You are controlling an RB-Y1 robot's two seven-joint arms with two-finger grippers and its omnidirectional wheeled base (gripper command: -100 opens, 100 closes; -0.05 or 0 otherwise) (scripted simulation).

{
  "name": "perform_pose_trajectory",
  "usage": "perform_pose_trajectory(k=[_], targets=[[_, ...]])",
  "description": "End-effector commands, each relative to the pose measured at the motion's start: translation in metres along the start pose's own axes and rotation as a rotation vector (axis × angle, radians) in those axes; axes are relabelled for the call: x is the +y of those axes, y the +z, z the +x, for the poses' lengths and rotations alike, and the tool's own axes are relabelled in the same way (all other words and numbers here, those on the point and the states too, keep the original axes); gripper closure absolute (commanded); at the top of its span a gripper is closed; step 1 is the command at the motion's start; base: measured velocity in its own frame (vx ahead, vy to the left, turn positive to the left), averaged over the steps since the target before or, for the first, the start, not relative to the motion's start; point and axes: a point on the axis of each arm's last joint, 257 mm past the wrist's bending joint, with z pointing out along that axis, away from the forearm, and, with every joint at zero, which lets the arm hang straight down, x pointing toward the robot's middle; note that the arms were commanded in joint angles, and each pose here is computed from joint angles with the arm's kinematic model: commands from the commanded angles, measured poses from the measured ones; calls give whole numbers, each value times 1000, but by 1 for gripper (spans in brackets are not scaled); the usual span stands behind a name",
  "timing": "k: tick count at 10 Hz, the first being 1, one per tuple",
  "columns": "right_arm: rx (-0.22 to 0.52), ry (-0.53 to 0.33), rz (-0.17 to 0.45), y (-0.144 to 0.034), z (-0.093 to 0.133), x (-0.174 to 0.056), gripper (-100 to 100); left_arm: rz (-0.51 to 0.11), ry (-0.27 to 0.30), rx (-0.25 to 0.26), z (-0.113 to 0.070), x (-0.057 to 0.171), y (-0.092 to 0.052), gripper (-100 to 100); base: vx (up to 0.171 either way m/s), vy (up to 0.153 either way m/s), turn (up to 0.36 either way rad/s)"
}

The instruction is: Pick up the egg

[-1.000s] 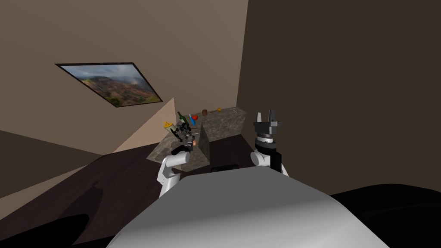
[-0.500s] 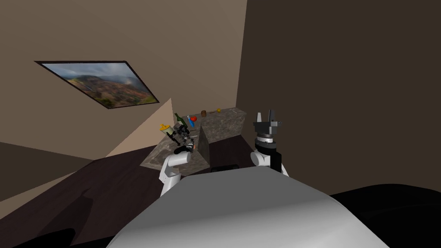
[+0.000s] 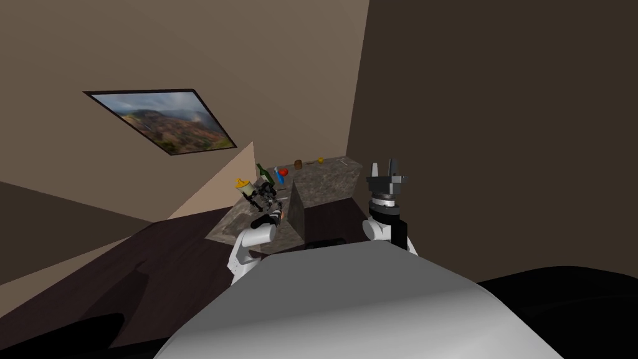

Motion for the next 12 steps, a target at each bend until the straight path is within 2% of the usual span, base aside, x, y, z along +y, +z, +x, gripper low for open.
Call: perform_pose_trajectory(k=[1, 3, 4, 8, 9, 10, 12], targets=[[0, 0, 0, 0, 0, 0, 0, 8, 15, 14, 7, 7, -3, -100, 113, -7, 124], [0, 0, 0, 0, 0, 0, 0, 8, 15, 15, 7, 7, -2, -100, 68, 6, 59], [0, 0, 0, 0, 0, 0, 0, 9, 16, 16, 7, 6, -2, 100, 5, 0, 5], [0, 0, 0, 0, 0, 0, 0, 9, 16, 16, 7, 7, -2, 100, 1, 0, -1], [0, 0, 0, 0, 0, 0, 0, 9, 16, 16, 7, 7, -2, 0, 0, 0, 0], [0, 0, 0, 0, 0, 0, 0, 1, -1, -1, 0, 0, 1, 100, -89, 1, -182], [0, 0, 0, 0, 0, 0, 0, -9, -23, -21, -9, -10, 5, 100, -166, 9, -214]])
